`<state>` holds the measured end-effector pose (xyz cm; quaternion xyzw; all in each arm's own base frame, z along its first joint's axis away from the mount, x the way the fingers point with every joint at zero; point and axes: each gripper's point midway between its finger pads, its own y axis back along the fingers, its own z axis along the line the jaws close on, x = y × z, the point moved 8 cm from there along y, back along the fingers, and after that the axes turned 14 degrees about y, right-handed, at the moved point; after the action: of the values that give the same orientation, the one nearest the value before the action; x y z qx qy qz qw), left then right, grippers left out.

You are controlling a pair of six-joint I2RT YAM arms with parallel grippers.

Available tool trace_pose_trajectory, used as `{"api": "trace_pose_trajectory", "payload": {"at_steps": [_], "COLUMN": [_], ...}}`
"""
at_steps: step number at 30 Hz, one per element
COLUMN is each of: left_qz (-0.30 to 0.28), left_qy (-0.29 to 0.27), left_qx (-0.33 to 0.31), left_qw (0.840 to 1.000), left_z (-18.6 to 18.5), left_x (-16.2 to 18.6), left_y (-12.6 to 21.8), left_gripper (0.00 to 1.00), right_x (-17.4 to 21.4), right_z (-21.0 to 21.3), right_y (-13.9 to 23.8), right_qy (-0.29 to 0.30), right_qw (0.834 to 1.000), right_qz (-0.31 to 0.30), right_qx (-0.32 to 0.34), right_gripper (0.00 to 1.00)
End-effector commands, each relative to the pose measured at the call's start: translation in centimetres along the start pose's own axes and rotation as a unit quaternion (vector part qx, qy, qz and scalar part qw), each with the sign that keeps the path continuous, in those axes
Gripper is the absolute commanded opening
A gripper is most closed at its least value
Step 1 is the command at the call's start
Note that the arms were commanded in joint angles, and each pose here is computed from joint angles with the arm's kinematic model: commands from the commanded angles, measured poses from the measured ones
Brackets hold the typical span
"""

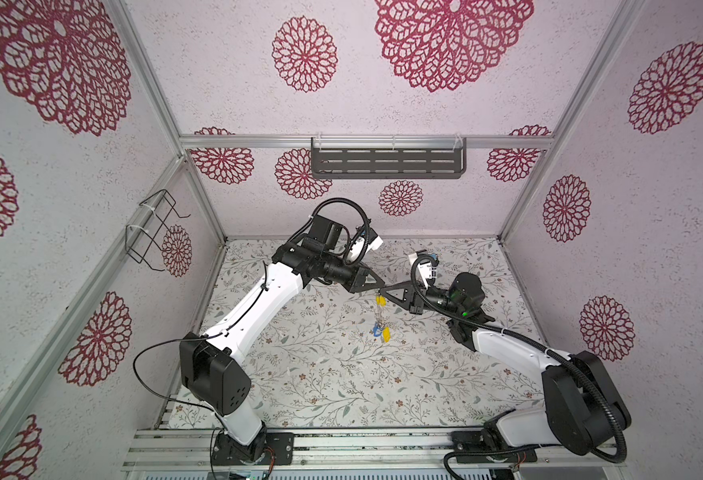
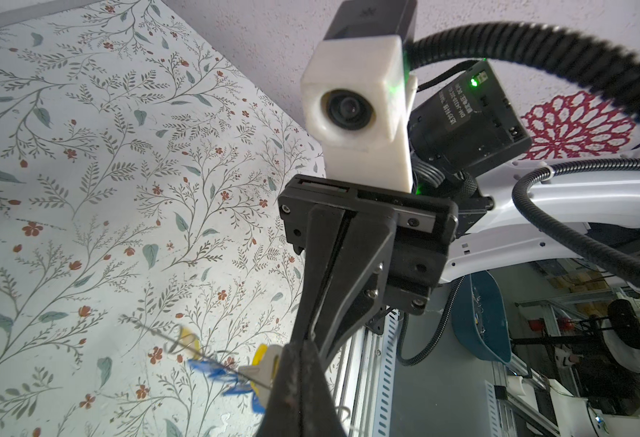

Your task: Remove the keys from the keyring

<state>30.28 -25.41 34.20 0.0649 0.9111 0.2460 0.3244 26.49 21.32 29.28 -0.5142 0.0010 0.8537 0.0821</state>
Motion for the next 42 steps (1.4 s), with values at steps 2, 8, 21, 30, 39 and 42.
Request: {"api": "trace_pose_trajectory", "payload": {"at_steps": [2,8,21,30,39,42], "left_qz": [-0.020,-0.189,-0.410,-0.382,-0.379,-0.372], "left_qy": [-0.029,0.029,0.117,0.078,0.089,0.087], "left_qx": [0.020,-0.042,0.109,0.163,0.178,0.184], "left_qw": [0.999,0.981,0.898,0.906,0.904,0.906], "left_z": [-1.1,1.6,5.5,3.2,3.6,3.3], "left_x": [-0.4,-2.0,0.5,0.9,1.1,0.9], "left_y": [0.4,4.2,5.1,1.7,0.8,0.5], "left_gripper": [0.16,0.54,0.46,0.42,0.37,0.36], "right_x": [-1.7,-1.6,-2.4,-1.9,-2.2,-2.3], "right_z": [1.2,0.9,0.8,0.5,1.0,1.1], "right_y": [-0.5,-0.5,0.2,-0.1,-0.1,-0.4], "right_qy": [0.035,0.036,0.045,0.024,0.031,0.031], "right_qw": [0.999,0.997,0.967,0.958,0.957,0.960], "right_qz": [-0.038,-0.066,-0.239,-0.277,-0.280,-0.273], "right_qx": [-0.014,0.020,0.072,0.072,0.066,0.060], "right_gripper": [0.00,0.00,0.00,0.00,0.00,0.00]}}
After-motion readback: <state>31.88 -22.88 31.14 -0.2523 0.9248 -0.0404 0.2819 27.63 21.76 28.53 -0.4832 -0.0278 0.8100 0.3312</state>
